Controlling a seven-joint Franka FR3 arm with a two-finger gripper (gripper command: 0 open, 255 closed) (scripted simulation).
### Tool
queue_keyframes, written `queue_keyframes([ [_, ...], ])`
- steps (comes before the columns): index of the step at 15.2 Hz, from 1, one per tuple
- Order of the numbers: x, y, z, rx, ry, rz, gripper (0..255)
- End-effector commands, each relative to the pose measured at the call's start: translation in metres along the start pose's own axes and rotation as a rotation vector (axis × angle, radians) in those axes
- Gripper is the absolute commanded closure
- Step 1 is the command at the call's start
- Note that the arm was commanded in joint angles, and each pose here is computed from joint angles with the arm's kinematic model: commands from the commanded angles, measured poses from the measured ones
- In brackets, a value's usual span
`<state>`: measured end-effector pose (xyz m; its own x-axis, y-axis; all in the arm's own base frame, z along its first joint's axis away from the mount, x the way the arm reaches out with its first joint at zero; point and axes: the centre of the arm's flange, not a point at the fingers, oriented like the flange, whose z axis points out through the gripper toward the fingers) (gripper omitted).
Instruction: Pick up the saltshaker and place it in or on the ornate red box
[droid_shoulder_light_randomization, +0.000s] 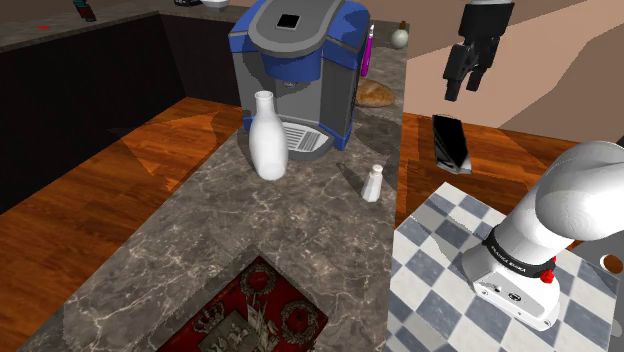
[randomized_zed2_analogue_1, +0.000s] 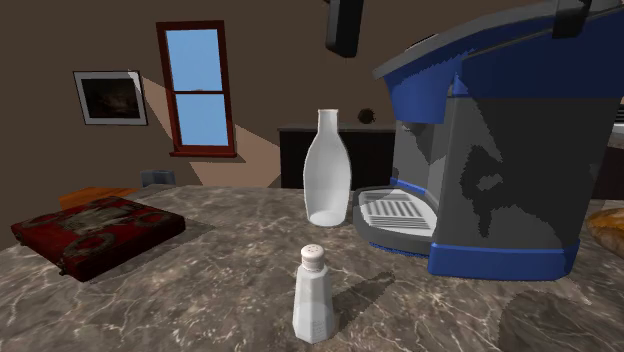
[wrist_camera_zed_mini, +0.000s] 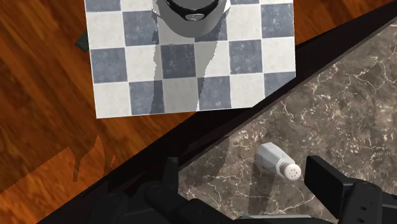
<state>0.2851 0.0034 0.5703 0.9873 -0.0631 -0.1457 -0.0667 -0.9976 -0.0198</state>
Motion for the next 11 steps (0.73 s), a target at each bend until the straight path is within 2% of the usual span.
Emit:
queue_keyframes([
  [1, 0.0, 0.0, 0.0, 0.0, 0.0, 0.0, 0],
  [11, 0.065, -0.067, 0.097, 0.014, -0.044, -0.048, 0],
])
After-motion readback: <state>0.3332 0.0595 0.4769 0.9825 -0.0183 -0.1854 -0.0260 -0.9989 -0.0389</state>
